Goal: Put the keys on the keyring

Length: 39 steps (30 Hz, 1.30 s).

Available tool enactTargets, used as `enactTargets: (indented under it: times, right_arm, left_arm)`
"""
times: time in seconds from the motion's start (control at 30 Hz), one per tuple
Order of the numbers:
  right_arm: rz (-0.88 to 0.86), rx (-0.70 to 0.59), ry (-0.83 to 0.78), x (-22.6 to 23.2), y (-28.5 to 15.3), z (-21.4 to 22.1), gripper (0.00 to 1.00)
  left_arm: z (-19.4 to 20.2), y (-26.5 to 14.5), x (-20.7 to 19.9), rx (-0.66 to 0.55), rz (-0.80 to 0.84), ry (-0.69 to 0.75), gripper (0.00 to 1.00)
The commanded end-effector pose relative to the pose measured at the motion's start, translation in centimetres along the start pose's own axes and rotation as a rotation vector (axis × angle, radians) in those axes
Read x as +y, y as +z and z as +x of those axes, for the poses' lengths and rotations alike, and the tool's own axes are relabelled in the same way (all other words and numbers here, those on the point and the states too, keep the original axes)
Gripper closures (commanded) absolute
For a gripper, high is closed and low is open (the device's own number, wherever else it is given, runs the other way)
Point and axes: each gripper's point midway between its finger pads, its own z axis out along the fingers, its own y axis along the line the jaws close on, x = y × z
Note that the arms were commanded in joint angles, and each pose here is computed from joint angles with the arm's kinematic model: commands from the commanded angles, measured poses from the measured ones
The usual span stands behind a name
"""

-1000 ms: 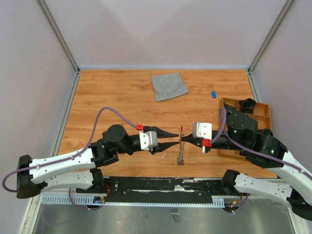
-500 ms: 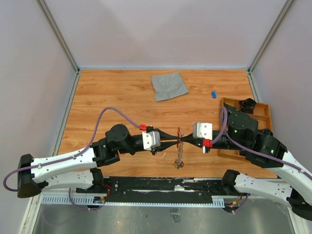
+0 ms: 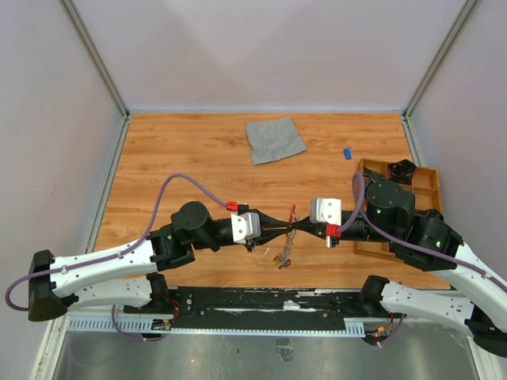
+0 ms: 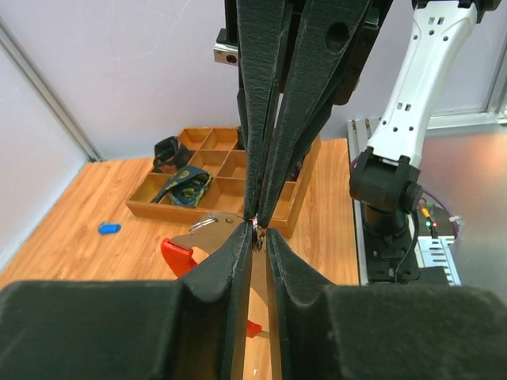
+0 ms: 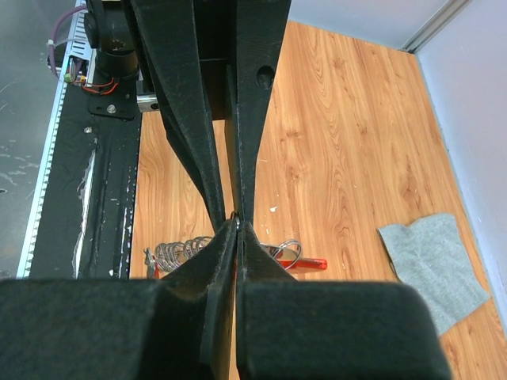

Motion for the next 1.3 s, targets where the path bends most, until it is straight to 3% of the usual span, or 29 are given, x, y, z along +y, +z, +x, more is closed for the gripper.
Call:
enactTargets:
  times: [0.0, 0.1, 0.2, 0.37, 0.57, 0.87, 1.0, 1.27]
  right_arm:
    - [-0.003, -0.053, -0.028, -0.2, 0.3, -1.1, 1.0]
    - [-0.003, -0.054, -0.026, -0.2, 0.3, -1.1, 1.0]
    - [0.0, -0.066, -0.029, -0.2, 0.0, -1.4, 0.99]
    - [0.002, -0.123, -0.044, 0.1, -0.7, -2.5, 0.84]
    - [0.004, -0.197, -0.049, 0.9, -1.7, -3.3, 0.74]
    - [0.01, -0.253, -0.056, 1.3, -2.1, -3.8, 0.72]
    - [-0.04, -0.268, -0.048, 2.0, -1.8, -4.0, 0.78]
    - [-0.065, -0.291, -0.032, 2.3, -1.5, -4.4, 0.76]
  left_arm:
    - [-2.7, 0.3, 0.4, -0.071, -0.011, 0.007, 0.88]
    - [-2.8, 0.3, 0.5, -0.071, -0.015, 0.007, 0.99]
    - [-2.9, 0.3, 0.5, -0.078, -0.013, 0.004, 0.99]
    - [-3.4, 0.2, 0.4, -0.117, -0.018, -0.011, 1.0]
    - [-4.5, -0.6, 0.1, -0.198, -0.014, -0.002, 0.99]
    - [-6.3, -2.2, -1.6, -0.315, 0.068, 0.096, 0.99]
    - [-6.7, -2.5, -1.9, -0.338, 0.078, 0.122, 1.0]
    - [-7.3, -2.8, -2.5, -0.37, 0.109, 0.145, 0.99]
